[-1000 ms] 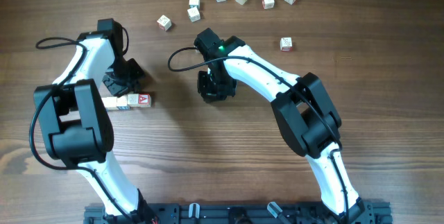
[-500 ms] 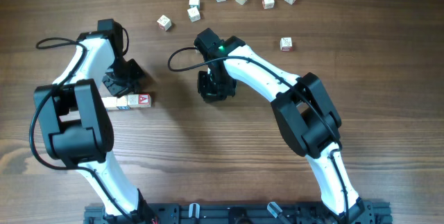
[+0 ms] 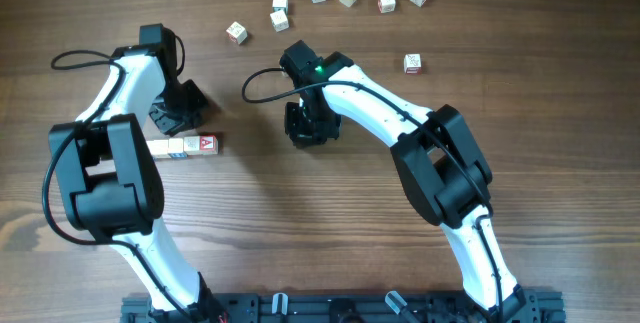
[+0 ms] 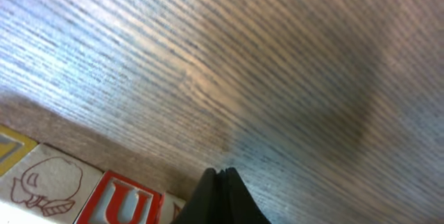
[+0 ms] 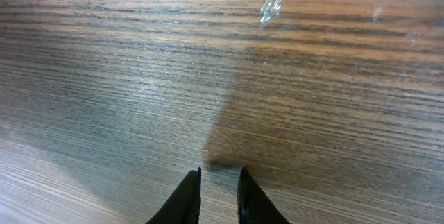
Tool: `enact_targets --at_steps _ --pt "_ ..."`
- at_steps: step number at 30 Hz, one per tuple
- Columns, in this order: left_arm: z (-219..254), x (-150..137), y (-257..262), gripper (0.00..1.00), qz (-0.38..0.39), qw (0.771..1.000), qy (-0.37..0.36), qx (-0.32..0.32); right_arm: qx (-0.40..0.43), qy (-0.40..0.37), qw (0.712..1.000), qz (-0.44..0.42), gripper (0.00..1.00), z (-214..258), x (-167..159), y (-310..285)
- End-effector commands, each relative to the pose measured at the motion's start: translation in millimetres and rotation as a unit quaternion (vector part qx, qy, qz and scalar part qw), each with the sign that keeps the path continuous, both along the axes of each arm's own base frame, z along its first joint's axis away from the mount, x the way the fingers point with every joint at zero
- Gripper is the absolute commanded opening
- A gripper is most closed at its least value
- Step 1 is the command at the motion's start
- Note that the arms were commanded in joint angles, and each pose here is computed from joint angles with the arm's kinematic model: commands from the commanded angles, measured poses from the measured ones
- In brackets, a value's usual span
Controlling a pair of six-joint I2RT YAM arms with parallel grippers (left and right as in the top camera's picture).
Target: Form a horizontal line
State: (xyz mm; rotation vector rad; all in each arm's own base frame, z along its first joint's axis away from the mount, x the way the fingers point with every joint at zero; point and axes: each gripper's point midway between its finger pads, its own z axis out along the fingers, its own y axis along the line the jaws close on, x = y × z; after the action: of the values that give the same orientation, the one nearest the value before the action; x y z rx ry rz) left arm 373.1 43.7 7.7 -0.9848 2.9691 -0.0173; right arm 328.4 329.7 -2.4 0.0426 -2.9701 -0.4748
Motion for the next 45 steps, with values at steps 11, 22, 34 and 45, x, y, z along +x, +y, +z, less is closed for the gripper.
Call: enact_targets --at_steps 11,22,34,45 --pt "-1 31 -12 0.04 0.013 0.997 -0.062 -0.042 -0.040 -0.009 0.999 -0.010 0.18 -34 5 -13" --pt "-3 6 -15 0.04 0.013 0.999 -0.010 -0.047 -0.087 -0.054 0.995 -0.022 0.15 -38 22 -28" --pt "-3 -2 -16 0.04 0.014 0.999 0.006 -0.049 -0.084 -0.058 0.995 -0.010 0.14 -38 22 -28" --pt "-4 6 2 0.04 0.015 1.000 -0.010 0.002 -0.084 -0.058 0.995 -0.010 0.14 -38 23 -27"
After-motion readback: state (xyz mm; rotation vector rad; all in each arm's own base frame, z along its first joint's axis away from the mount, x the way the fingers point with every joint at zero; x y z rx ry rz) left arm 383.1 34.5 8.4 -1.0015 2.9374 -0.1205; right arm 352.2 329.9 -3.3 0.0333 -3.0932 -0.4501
